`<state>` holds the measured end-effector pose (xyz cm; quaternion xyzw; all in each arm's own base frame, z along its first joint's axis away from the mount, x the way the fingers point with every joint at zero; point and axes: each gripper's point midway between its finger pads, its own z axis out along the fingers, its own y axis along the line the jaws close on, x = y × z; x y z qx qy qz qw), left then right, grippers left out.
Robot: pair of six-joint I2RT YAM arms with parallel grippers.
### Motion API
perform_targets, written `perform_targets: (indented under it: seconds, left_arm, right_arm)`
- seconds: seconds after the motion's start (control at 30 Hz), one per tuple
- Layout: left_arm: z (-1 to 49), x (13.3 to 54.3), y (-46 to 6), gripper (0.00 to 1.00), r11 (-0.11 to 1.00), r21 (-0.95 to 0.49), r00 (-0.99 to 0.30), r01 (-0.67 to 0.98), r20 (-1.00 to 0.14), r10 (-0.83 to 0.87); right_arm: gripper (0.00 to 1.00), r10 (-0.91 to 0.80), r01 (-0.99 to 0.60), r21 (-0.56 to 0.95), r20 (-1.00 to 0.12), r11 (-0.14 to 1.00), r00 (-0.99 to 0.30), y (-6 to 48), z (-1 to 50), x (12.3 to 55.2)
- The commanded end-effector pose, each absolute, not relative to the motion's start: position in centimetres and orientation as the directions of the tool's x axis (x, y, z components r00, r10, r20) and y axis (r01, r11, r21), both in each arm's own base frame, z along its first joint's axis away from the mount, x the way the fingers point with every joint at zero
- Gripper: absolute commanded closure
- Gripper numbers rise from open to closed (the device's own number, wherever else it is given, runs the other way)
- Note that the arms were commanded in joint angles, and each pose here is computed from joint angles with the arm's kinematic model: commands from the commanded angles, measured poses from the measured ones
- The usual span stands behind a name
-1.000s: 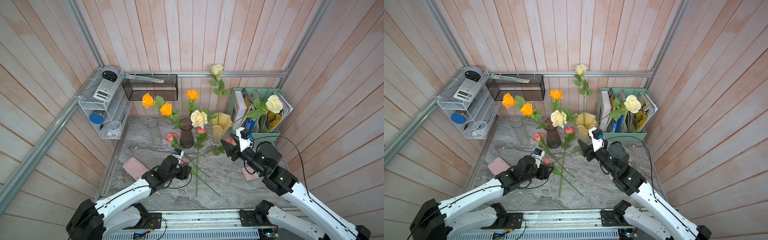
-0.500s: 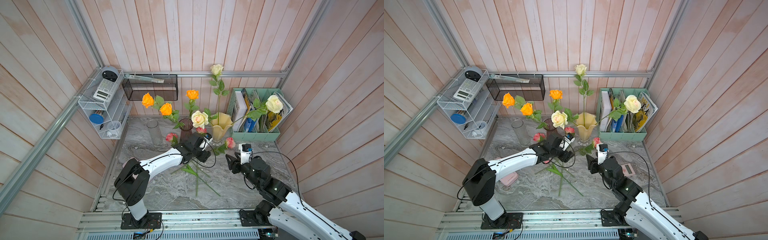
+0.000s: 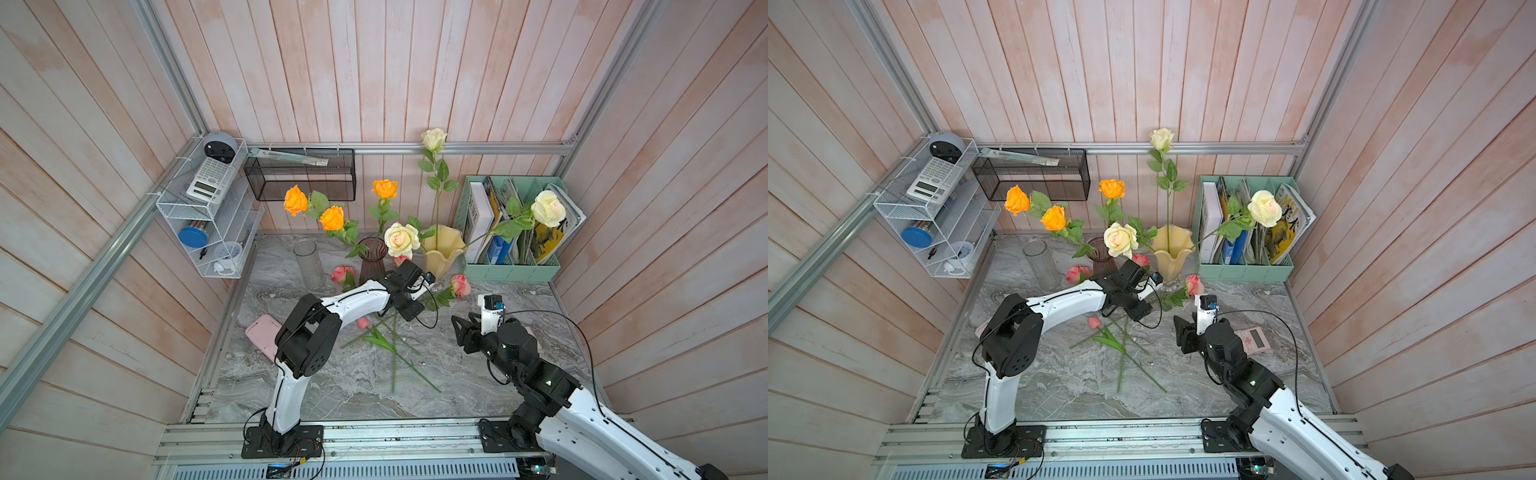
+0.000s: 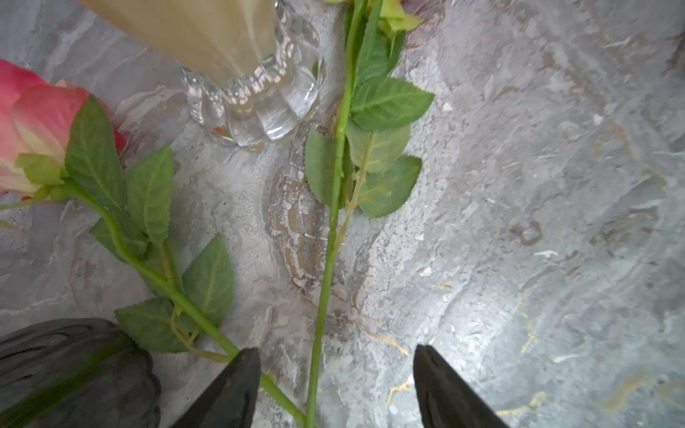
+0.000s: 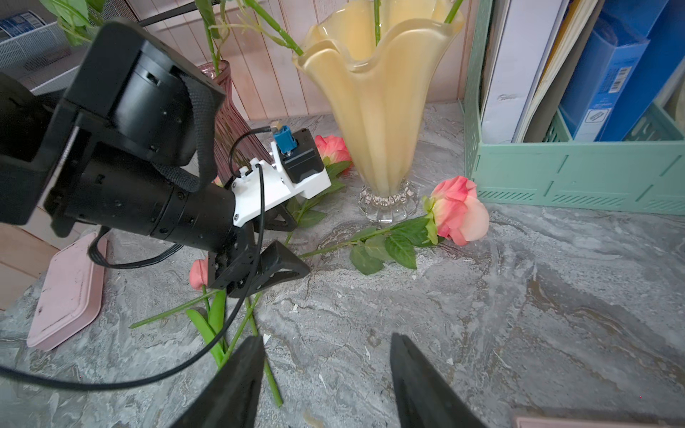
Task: Arrange the flowers in different vases according to their colors
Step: Pick up the flower at the center of the board.
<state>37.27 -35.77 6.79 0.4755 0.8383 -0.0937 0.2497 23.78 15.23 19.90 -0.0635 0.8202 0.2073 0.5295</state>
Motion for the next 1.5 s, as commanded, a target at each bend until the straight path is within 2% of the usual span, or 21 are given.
perform_targets:
  seconds: [0.0, 0.63, 0.73, 1.0, 1.4, 1.47]
  left_arm:
    - [5.9, 38.4, -35.0, 0.3, 0.526, 0.113, -0.422, 0.843, -0.468, 0.777]
    - [1.8, 39.7, -35.0, 0.33, 0.537, 0.122, -0.451, 0.834, -0.409, 0.793]
    - [1.8, 39.5, -35.2, 0.39, 0.542, 0.108, -0.457, 0.833, -0.416, 0.786]
    - [0.6, 38.5, -35.1, 0.45, 0.533, 0.073, -0.466, 0.843, -0.398, 0.79]
    - [-0.1, 37.7, -34.7, 0.63, 0.542, 0.053, -0.482, 0.839, -0.392, 0.784]
    - [-0.2, 37.7, -34.7, 0.69, 0.542, 0.051, -0.483, 0.839, -0.387, 0.785]
  right_arm:
    - [0.4, 0.126, -0.329, 0.297, -0.883, 0.897, -0.452, 15.4, 19.1, 23.5]
    - [0.42, 0.102, -0.369, 0.3, -0.877, 0.879, -0.47, 16.1, 18.1, 23.0]
    - [0.42, 0.104, -0.371, 0.301, -0.879, 0.879, -0.466, 16.0, 18.1, 22.9]
    - [0.42, 0.083, -0.405, 0.292, -0.885, 0.867, -0.459, 16.3, 18.6, 22.5]
    - [0.43, 0.092, -0.397, 0.301, -0.88, 0.867, -0.467, 15.9, 18.4, 22.2]
    - [0.44, 0.097, -0.397, 0.306, -0.879, 0.865, -0.467, 15.9, 18.4, 22.1]
